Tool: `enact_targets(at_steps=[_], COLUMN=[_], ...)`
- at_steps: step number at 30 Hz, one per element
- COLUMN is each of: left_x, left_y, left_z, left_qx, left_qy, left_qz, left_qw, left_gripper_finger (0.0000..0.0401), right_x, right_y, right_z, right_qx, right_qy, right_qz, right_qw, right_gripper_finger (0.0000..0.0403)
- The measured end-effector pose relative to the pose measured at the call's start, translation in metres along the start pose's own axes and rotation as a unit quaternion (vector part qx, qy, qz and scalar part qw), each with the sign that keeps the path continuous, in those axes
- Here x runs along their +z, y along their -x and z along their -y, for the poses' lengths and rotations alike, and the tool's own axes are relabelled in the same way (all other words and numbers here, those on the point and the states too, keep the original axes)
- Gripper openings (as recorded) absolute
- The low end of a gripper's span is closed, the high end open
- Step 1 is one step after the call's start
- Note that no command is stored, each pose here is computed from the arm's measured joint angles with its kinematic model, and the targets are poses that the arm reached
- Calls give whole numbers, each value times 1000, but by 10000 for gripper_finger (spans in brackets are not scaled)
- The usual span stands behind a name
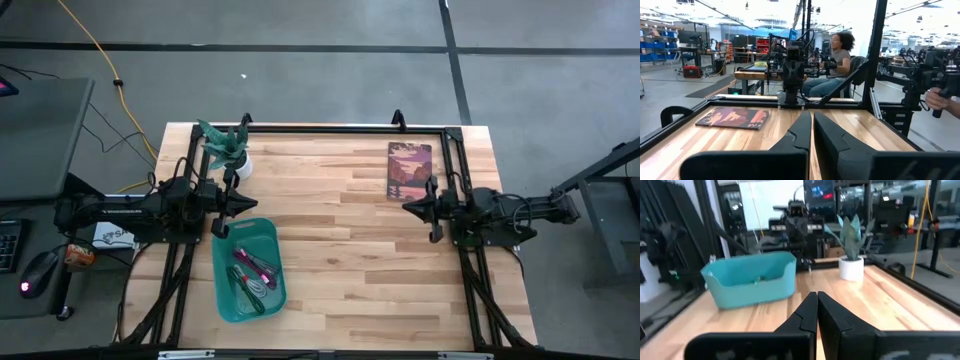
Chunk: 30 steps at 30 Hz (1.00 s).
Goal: Pick and place USB-C Cables
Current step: Return to Home Position
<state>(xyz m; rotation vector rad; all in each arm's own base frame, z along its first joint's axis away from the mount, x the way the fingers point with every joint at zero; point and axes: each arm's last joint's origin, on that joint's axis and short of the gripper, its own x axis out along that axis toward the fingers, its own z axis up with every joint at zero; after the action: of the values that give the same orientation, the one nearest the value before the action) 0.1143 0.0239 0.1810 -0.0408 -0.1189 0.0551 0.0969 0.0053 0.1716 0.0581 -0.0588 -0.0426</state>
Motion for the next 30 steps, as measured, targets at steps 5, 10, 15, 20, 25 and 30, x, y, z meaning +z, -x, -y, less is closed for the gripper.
enact_targets(at_steps=[5,10,15,20,25,30], left_x=[0,0,0,1,5,13], left_y=[0,0,0,1,4,10], left_z=[0,0,0,1,6,14], left_qx=[-1,-1,-1,-3,-22,-56], left_qy=[0,0,0,-1,-2,-3], left_qz=[0,0,0,5,25,64], left_qw=[1000,1000,1000,1000,999,996], left_gripper_finger=[0,0,0,0,0,0], right_x=[-2,-2,-2,-2,-1,-1], right_y=[0,0,0,0,0,0], right_z=[0,0,0,0,0,0], right_qx=[-6,-7,-7,-7,-6,-6], right_qy=[-36,-38,-38,-38,-39,-39], right_qz=[-9,-10,-11,-11,-8,-8], right_qw=[999,999,999,999,999,999], right_gripper_finger=[0,0,0,0,0,0])
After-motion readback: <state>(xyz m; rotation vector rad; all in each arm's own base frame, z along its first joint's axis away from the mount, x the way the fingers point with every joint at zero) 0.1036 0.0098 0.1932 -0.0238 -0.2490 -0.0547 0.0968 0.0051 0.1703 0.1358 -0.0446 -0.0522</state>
